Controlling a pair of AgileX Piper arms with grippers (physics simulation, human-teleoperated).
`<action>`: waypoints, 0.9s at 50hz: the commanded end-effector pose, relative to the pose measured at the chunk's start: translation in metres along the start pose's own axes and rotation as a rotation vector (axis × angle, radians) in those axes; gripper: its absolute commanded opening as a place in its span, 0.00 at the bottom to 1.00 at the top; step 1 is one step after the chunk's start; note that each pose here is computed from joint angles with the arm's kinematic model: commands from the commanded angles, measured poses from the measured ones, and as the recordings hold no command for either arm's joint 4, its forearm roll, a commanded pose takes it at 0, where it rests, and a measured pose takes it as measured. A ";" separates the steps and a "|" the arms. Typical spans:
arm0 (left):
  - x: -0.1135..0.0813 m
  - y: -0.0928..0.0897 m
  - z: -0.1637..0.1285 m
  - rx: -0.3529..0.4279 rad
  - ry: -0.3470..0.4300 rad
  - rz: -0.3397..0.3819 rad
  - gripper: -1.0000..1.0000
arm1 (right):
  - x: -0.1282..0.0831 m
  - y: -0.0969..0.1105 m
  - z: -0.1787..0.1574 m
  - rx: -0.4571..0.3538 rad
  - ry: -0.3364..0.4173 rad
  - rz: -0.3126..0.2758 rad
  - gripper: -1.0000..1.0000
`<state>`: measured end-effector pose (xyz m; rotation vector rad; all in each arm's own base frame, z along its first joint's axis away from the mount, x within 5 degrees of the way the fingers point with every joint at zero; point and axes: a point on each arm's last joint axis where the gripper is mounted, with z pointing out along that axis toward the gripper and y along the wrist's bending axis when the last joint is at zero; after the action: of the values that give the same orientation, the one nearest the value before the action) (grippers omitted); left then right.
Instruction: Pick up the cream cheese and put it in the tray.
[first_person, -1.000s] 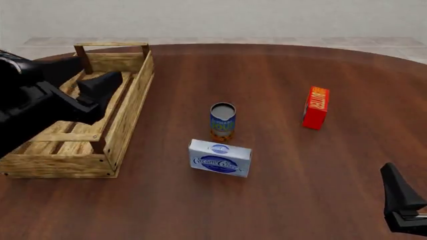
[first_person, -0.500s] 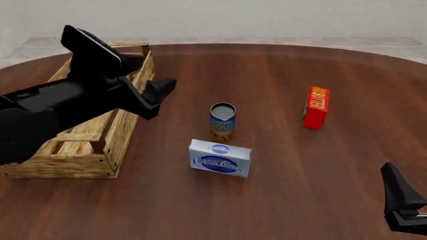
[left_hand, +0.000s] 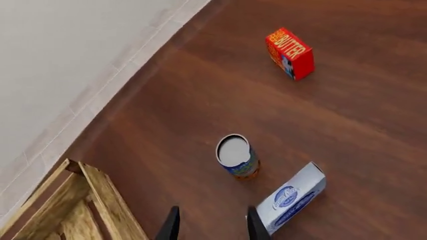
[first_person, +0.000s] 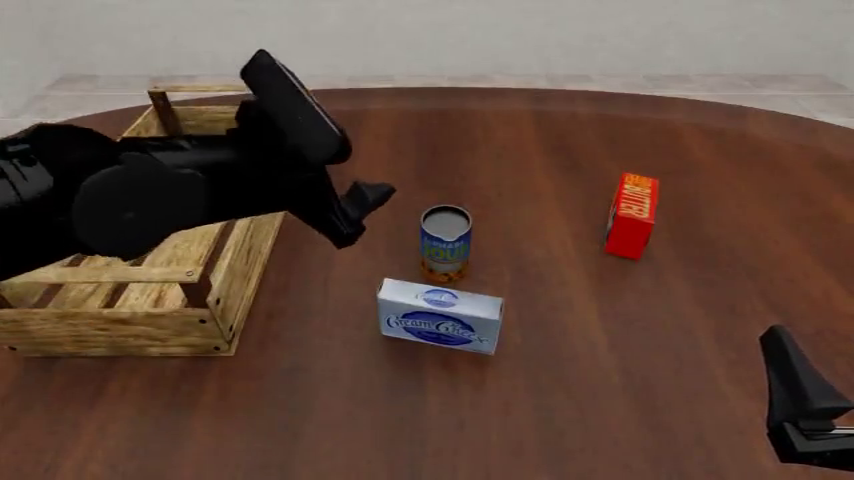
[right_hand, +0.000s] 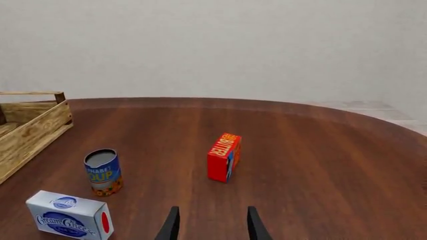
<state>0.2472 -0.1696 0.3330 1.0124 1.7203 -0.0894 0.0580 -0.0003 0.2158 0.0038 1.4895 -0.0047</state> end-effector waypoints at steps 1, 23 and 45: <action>-0.003 -0.003 0.023 0.062 0.089 0.112 1.00 | 0.002 0.000 0.000 0.000 0.001 0.002 1.00; -0.026 -0.015 0.037 0.162 0.131 0.257 1.00 | -0.004 0.000 0.000 -0.001 0.001 0.004 1.00; 0.019 -0.046 0.061 0.274 0.250 0.359 1.00 | -0.013 0.000 -0.001 -0.003 0.002 0.002 1.00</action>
<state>0.2657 -0.2155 0.2963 1.4857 1.7410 0.0259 0.0561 -0.0002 0.2261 0.0037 1.4918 -0.0005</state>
